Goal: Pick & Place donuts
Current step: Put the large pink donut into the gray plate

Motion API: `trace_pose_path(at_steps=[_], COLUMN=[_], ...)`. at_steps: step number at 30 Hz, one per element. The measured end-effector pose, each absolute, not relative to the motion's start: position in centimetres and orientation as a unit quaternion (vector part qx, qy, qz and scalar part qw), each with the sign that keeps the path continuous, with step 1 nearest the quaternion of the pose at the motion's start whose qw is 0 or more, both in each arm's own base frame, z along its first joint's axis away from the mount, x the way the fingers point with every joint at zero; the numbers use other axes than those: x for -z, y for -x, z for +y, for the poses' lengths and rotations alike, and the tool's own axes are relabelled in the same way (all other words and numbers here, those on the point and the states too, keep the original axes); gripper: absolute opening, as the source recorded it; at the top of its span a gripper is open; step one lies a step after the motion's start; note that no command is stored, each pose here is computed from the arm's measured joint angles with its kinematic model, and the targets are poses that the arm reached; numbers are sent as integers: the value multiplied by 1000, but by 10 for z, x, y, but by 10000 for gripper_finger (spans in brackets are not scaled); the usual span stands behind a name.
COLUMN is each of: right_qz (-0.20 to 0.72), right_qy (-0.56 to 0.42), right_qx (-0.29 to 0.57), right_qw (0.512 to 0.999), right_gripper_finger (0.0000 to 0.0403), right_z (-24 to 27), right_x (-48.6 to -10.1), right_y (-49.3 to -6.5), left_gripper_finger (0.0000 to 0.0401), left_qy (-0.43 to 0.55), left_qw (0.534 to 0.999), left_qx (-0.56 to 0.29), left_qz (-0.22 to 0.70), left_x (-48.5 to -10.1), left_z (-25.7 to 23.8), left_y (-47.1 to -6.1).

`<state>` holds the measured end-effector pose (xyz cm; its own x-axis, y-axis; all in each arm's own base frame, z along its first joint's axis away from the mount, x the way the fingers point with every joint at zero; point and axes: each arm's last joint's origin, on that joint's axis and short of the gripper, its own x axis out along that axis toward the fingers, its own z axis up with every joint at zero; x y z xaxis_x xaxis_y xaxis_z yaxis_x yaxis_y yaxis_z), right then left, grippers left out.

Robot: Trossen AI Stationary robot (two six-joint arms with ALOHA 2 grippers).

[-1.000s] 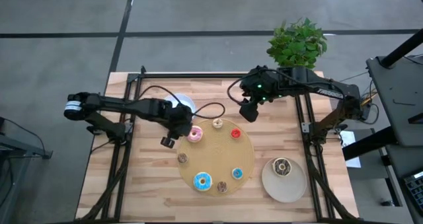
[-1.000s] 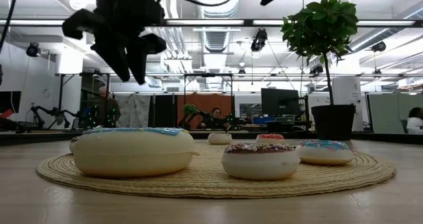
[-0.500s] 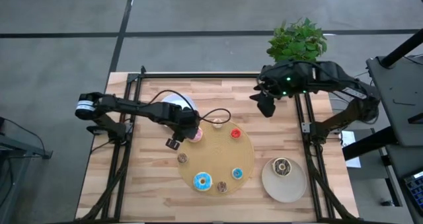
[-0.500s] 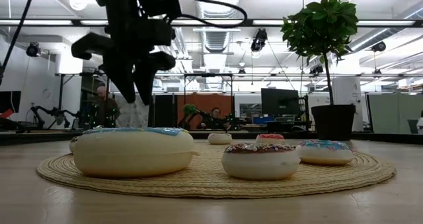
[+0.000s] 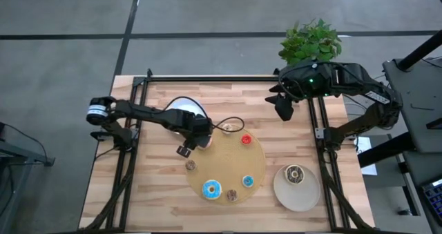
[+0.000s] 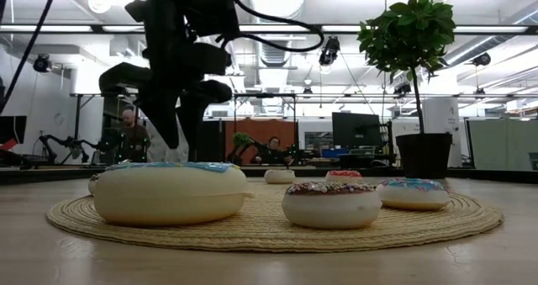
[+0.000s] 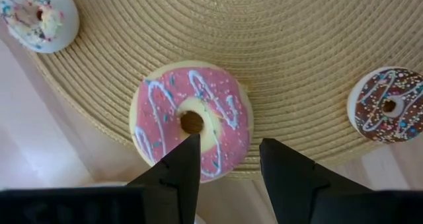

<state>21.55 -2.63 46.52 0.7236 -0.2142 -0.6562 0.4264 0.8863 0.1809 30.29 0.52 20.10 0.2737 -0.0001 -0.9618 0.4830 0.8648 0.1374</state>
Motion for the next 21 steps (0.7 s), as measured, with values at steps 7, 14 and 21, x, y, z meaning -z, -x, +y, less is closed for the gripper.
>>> trace_pose_path(at_steps=[7, 14, 21], right_qz=[330, 330, 329], right_qy=[-162, -159, -159], right_qx=[178, 186, 186], right_qw=[913, 912, 912], right_gripper_finger=[194, 194, 194], right_z=[-27, -27, -27], right_x=[-464, -464, -464], right_y=[-218, -219, -219], left_gripper_finger=[129, 129, 128], left_qy=[-207, -204, -204], left_qw=[762, 755, 754], left_qx=[163, 163, 162], left_qz=[592, 601, 603], left_x=[-189, -179, -177], left_z=[5, 5, 5], left_y=[-310, -315, -315])
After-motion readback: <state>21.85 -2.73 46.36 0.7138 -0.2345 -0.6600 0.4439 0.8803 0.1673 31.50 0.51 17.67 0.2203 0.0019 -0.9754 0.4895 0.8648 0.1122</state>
